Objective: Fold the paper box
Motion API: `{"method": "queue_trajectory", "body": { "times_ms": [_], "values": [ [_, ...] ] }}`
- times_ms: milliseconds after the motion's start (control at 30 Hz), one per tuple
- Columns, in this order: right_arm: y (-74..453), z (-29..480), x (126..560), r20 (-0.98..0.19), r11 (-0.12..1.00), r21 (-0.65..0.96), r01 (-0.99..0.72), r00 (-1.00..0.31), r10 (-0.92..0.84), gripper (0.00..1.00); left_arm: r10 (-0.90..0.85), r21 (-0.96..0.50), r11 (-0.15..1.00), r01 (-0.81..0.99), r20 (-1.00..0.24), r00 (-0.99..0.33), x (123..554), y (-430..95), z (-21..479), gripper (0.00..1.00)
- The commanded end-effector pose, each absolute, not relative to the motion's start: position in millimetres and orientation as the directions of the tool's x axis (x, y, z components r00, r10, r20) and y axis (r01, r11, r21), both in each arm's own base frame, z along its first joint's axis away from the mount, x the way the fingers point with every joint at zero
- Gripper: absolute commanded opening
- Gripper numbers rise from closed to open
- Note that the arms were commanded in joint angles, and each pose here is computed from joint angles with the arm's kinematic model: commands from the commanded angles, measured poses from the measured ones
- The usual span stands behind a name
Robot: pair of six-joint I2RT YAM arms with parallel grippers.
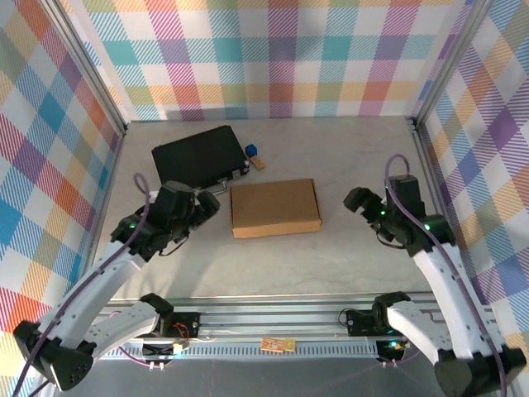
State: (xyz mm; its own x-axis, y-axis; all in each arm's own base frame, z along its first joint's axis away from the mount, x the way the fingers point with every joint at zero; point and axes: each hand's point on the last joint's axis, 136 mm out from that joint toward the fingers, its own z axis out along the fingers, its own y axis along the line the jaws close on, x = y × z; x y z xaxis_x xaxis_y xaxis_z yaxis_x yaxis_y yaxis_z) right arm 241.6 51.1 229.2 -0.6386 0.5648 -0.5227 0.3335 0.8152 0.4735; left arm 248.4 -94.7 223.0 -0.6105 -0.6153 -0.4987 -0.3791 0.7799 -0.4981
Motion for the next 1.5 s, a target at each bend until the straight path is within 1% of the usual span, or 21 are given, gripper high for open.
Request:
{"method": "queue_trajectory", "body": {
  "times_ms": [0, 33, 67, 133, 167, 200, 267, 333, 400, 500, 600, 700, 767, 833, 900, 933, 1033, 1067, 1100, 1200, 1467],
  "values": [
    [-13, 232, 243, -0.81, 0.922, 0.139, 0.361, -0.495, 0.315, 0.99, -0.514, -0.189, 0.763, -0.618, -0.757, -0.403, 227, 3, 236, 1.0],
    [-19, 231, 248, -0.858, 0.932, 0.105, 0.348, -0.442, 0.262, 0.99, -0.479, -0.13, 0.715, -0.687, -0.806, -0.346, 218, 25, 238, 1.0],
    [-22, 227, 252, -0.9, 0.941, 0.071, 0.332, -0.385, 0.203, 0.99, -0.4, -0.055, 0.705, -0.707, -0.855, -0.332, 215, 39, 240, 1.0],
    [-20, 211, 263, -0.948, 0.964, -0.033, 0.265, -0.315, 0.055, 0.99, -0.168, 0.129, 0.792, -0.596, -0.894, -0.416, 234, 35, 232, 1.0],
    [-15, 196, 268, -0.951, 0.971, -0.085, 0.223, -0.308, -0.013, 0.99, -0.092, 0.184, 0.813, -0.552, -0.896, -0.435, 242, 31, 222, 1.0],
    [-11, 185, 274, -0.954, 0.975, -0.103, 0.197, -0.297, -0.041, 0.99, -0.059, 0.214, 0.817, -0.536, -0.894, -0.445, 246, 32, 210, 1.0],
    [-4, 158, 283, -0.945, 0.981, -0.125, 0.146, -0.32, -0.073, 0.99, -0.063, 0.205, 0.858, -0.471, -0.868, -0.492, 258, 32, 177, 1.0],
    [-1, 130, 291, -0.919, 0.986, -0.104, 0.13, -0.391, -0.045, 0.99, -0.131, 0.141, 0.877, -0.459, -0.85, -0.511, 266, 37, 147, 1.0],
    [6, 111, 304, -0.882, 0.991, -0.101, 0.086, -0.469, -0.049, 0.99, -0.153, 0.108, 0.89, -0.444, -0.845, -0.513, 281, 39, 127, 1.0],
    [16, 107, 333, -0.88, 0.994, -0.107, 0.014, -0.466, -0.088, 0.99, -0.154, 0.114, 0.898, -0.425, -0.824, -0.546, 302, 41, 101, 1.0],
    [10, 109, 360, -0.896, 0.996, -0.08, 0.028, -0.44, -0.06, 0.99, -0.136, 0.115, 0.923, -0.366, -0.793, -0.594, 333, 35, 88, 1.0],
    [9, 120, 388, -0.935, 0.999, 0.035, 0.018, -0.353, 0.039, 0.99, -0.123, 0.074, 0.941, -0.33, -0.834, -0.538, 369, 29, 91, 1.0],
    [8, 111, 398, -0.922, 0.998, 0.06, 0.013, -0.383, 0.061, 0.99, -0.12, 0.037, 0.953, -0.3, -0.865, -0.487, 390, 25, 95, 1.0],
    [11, 101, 399, -0.925, 0.997, 0.072, -0.014, -0.374, 0.061, 0.99, -0.133, -0.008, 0.96, -0.279, -0.892, -0.432, 405, 22, 97, 1.0],
    [18, 95, 395, -0.941, 0.995, 0.07, -0.065, -0.336, 0.045, 0.99, -0.113, -0.011, 0.975, -0.223, -0.886, -0.449, 409, 13, 87, 1.0],
    [19, 93, 392, -0.935, 0.995, 0.071, -0.072, -0.352, 0.041, 0.99, -0.098, -0.018, 0.982, -0.185, -0.899, -0.427, 406, 7, 89, 1.0],
    [19, 94, 392, -0.939, 0.995, 0.068, -0.073, -0.341, 0.039, 0.99, -0.093, -0.044, 0.98, -0.194, -0.964, -0.25, 384, 10, 94, 1.0],
    [18, 93, 393, -0.936, 0.996, 0.069, -0.064, -0.349, 0.042, 0.99, -0.097, -0.051, 0.98, -0.195, -0.967, -0.235, 379, 10, 94, 1.0],
    [16, 90, 396, -0.926, 0.996, 0.07, -0.052, -0.376, 0.046, 0.99, -0.103, -0.049, 0.979, -0.197, -0.957, -0.272, 380, 10, 90, 1.0],
    [16, 91, 398, -0.927, 0.997, 0.066, -0.051, -0.373, 0.042, 0.99, -0.096, -0.034, 0.985, -0.171, -0.924, -0.369, 397, 6, 82, 1.0],
    [16, 92, 398, -0.927, 0.996, 0.068, -0.051, -0.373, 0.044, 0.99, -0.093, -0.034, 0.985, -0.169, -0.931, -0.354, 397, 6, 84, 1.0]
  ]
}}
